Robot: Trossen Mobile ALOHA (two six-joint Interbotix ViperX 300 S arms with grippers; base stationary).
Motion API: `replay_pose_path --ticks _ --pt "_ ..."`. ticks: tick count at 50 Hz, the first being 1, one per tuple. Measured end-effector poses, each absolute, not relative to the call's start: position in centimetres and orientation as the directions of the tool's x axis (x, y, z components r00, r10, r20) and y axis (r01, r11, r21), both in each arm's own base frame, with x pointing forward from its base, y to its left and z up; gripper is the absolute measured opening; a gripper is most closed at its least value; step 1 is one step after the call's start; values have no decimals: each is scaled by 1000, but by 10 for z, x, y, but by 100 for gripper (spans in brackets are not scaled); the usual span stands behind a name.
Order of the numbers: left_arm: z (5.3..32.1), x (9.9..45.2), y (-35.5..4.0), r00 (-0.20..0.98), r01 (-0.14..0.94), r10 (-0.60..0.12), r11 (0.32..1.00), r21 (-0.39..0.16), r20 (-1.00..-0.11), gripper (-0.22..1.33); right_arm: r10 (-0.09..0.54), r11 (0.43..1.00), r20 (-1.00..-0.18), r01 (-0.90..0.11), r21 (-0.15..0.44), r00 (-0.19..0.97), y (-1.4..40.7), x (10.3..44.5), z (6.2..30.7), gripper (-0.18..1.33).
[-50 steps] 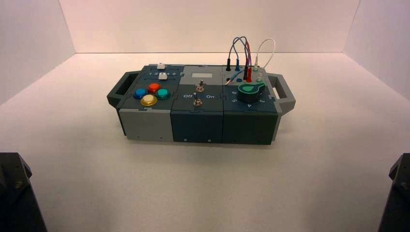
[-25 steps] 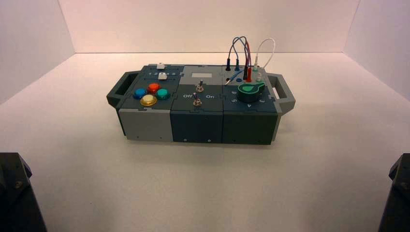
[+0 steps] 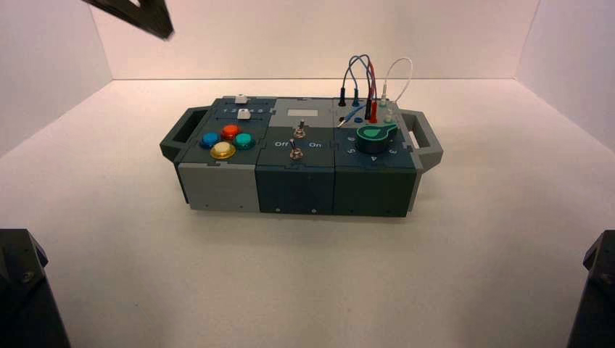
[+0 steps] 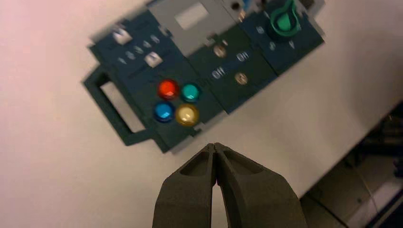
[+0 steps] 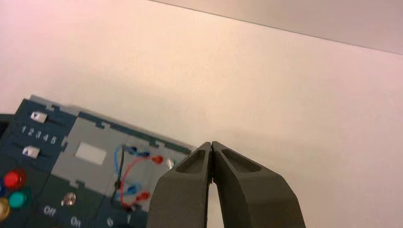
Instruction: Rotate the box clockwise.
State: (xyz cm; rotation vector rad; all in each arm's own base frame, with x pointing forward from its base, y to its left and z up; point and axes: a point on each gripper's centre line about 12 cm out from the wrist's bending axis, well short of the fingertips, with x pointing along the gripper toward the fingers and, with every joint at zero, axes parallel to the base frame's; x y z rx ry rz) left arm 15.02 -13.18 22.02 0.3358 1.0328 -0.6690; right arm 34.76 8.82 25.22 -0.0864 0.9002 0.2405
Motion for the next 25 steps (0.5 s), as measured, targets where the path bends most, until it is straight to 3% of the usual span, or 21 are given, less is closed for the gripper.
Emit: replay_pose_path --ticks 10,25 --pt "202 147 -150 244 684 -341 724 -88 -908 -16 170 966 -821 -256 31 546 103 382 238 -15" --pt "180 150 -162 151 665 -307 735 -133 -940 -16 162 962 -881 -272 39 445 122 426 193 -14"
